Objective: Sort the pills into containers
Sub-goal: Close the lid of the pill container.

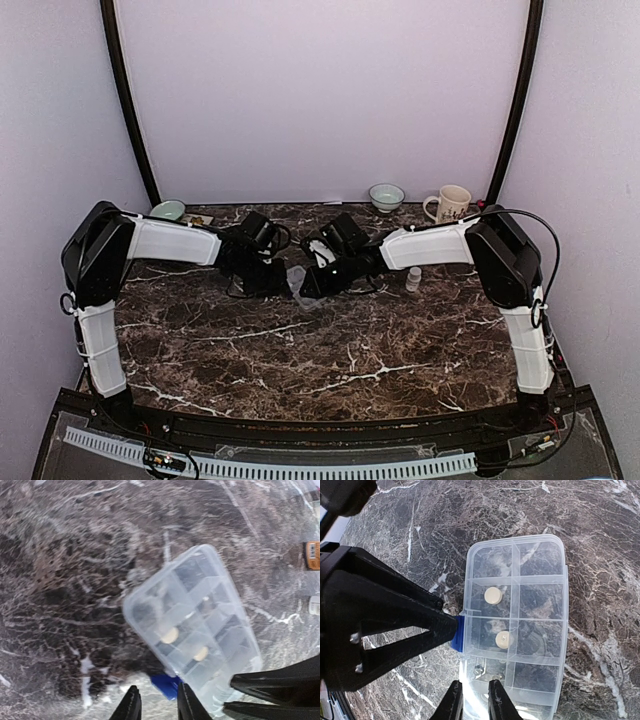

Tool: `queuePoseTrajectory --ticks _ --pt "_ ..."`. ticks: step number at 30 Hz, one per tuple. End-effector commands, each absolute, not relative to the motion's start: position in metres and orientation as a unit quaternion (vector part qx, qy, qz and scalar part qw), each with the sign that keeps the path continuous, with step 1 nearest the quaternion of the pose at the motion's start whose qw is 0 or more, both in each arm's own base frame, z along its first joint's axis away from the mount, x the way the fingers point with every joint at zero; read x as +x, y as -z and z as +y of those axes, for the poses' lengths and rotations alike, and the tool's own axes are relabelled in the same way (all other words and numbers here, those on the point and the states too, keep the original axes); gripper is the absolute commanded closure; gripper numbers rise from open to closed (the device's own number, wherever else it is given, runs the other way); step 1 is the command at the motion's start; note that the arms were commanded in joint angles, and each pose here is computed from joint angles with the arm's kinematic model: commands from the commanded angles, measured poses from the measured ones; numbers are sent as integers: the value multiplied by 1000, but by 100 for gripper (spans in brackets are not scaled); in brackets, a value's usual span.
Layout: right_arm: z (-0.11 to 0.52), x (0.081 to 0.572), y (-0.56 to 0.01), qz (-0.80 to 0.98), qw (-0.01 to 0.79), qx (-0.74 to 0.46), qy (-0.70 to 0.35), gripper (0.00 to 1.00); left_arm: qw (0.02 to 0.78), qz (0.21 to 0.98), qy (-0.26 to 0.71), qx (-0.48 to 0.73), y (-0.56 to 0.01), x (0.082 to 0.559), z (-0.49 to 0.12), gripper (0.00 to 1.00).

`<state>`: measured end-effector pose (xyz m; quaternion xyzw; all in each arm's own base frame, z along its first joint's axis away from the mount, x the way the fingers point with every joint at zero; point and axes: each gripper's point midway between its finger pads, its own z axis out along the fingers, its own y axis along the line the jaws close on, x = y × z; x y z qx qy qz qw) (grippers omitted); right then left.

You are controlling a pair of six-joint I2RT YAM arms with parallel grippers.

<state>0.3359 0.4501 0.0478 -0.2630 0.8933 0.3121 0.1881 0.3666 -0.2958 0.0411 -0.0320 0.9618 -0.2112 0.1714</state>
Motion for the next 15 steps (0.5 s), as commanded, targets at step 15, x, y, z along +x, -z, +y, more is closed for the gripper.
queuePoseTrajectory --ticks 15 --pt "446 325 -31 905 159 -261 -295 82 142 973 179 -36 -27 350 -279 75"
